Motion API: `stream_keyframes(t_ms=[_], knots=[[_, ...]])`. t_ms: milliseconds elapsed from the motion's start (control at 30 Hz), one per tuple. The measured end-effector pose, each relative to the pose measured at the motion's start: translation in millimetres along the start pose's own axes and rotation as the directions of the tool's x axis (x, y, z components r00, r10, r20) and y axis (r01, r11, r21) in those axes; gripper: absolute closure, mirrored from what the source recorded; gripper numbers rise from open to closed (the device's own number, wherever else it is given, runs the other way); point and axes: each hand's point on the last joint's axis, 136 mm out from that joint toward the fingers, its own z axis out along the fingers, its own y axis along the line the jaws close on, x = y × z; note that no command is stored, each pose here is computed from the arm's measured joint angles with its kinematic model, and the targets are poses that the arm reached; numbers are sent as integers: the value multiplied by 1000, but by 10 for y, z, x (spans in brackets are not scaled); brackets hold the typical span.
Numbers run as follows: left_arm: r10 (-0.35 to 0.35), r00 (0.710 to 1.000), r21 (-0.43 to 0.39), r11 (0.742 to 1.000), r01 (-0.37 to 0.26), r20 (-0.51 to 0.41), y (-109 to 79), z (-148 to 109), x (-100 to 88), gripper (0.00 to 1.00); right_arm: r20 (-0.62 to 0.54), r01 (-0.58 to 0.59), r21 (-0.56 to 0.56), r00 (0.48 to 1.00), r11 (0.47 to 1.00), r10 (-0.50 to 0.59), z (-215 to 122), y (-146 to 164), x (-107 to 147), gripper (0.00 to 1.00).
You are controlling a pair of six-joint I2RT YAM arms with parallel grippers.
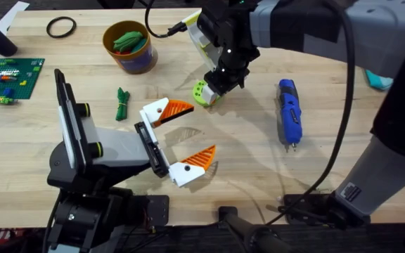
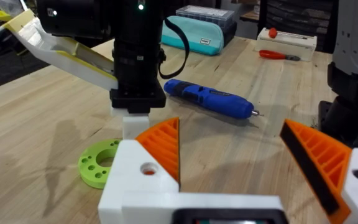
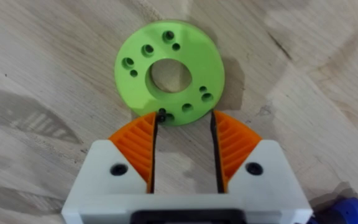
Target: Pick up the gripper from the table and insert it into the empty holder that is missing its gripper. Then pick up a screw, insert it into the mounting hole, and use the screwdriver to tighten it. Finally, clean up the table by picking up the vegetable and placing it into the bucket.
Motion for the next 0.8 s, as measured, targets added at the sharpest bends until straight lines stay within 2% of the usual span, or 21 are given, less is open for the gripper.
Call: stream_keyframes(t_ms=[267,500,800], knots=[[0,1000,0,1000,0,1,0,0,-1,14,-32,-1,-1,1000,1000,1,-52,6,58,529],[0,1000,0,1000,0,1,0,0,-1,14,21,6,2,1000,1000,-6,-364,12,-143,529],[0,1000,0,1000,0,1,0,0,-2,14,7,1,-23,1000,1000,-1,-331,52,-123,529]])
